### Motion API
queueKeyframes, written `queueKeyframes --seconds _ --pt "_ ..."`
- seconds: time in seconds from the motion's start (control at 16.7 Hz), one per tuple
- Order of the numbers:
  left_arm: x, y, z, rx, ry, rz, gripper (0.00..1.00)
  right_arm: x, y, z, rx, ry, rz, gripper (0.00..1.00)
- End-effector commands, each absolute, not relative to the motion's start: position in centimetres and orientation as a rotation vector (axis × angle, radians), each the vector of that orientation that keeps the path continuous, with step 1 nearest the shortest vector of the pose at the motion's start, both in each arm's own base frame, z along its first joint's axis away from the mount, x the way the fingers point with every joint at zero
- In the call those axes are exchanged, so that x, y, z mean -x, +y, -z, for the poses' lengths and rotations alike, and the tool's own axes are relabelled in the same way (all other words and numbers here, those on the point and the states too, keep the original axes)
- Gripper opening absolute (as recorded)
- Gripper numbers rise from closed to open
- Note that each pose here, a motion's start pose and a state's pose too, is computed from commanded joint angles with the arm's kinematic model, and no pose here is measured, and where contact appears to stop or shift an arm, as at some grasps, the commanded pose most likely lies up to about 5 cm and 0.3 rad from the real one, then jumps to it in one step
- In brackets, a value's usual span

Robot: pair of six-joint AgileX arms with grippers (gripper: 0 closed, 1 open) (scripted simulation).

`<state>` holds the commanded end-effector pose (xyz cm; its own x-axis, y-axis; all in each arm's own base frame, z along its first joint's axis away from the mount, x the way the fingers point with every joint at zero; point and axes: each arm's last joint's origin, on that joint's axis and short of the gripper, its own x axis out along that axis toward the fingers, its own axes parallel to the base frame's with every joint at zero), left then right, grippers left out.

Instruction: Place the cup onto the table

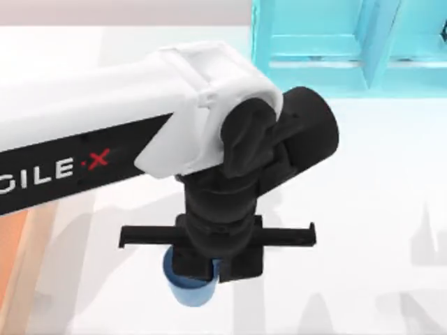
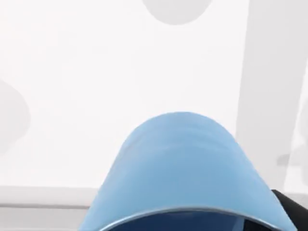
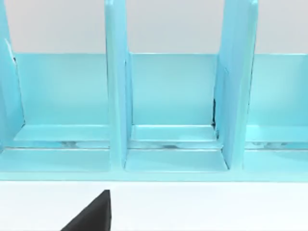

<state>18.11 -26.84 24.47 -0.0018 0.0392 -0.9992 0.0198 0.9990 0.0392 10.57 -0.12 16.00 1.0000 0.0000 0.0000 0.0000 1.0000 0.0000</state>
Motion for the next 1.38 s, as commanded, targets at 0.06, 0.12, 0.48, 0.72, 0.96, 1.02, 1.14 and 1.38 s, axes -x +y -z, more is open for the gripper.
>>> queueKeyframes --seconds 0.06,0.12,0.48,0.72,0.96,1.02,1.14,1.38 --pt "-17.6 -27.4 -24.5 -0.045 1.570 -0.014 0.00 -10.6 -0.1 -16.0 0.000 0.000 0.000 1.00" --pt "-17.4 -27.6 -24.5 -0.044 1.569 -0.013 0.00 -10.6 -0.1 -16.0 0.000 0.000 0.000 1.00" --pt "-17.5 -27.4 -24.1 -0.041 1.570 -0.013 0.00 -10.6 -0.1 -16.0 0.000 0.000 0.000 1.00" --pt "-17.5 -27.1 -20.6 -0.038 1.566 -0.008 0.00 -10.6 -0.1 -16.0 0.000 0.000 0.000 1.00" --pt "-17.4 -26.6 -18.1 -0.044 1.569 -0.013 0.00 -10.6 -0.1 -16.0 0.000 0.000 0.000 1.00" --pt "-17.4 -26.6 -18.0 -0.044 1.569 -0.013 0.00 -10.6 -0.1 -16.0 0.000 0.000 0.000 1.00" --pt "-17.4 -26.6 -18.0 -0.044 1.569 -0.013 0.00 -10.6 -0.1 -16.0 0.000 0.000 0.000 1.00" --pt "-17.4 -26.6 -18.0 -0.044 1.569 -0.013 0.30 -10.6 -0.1 -16.0 0.000 0.000 0.000 1.00"
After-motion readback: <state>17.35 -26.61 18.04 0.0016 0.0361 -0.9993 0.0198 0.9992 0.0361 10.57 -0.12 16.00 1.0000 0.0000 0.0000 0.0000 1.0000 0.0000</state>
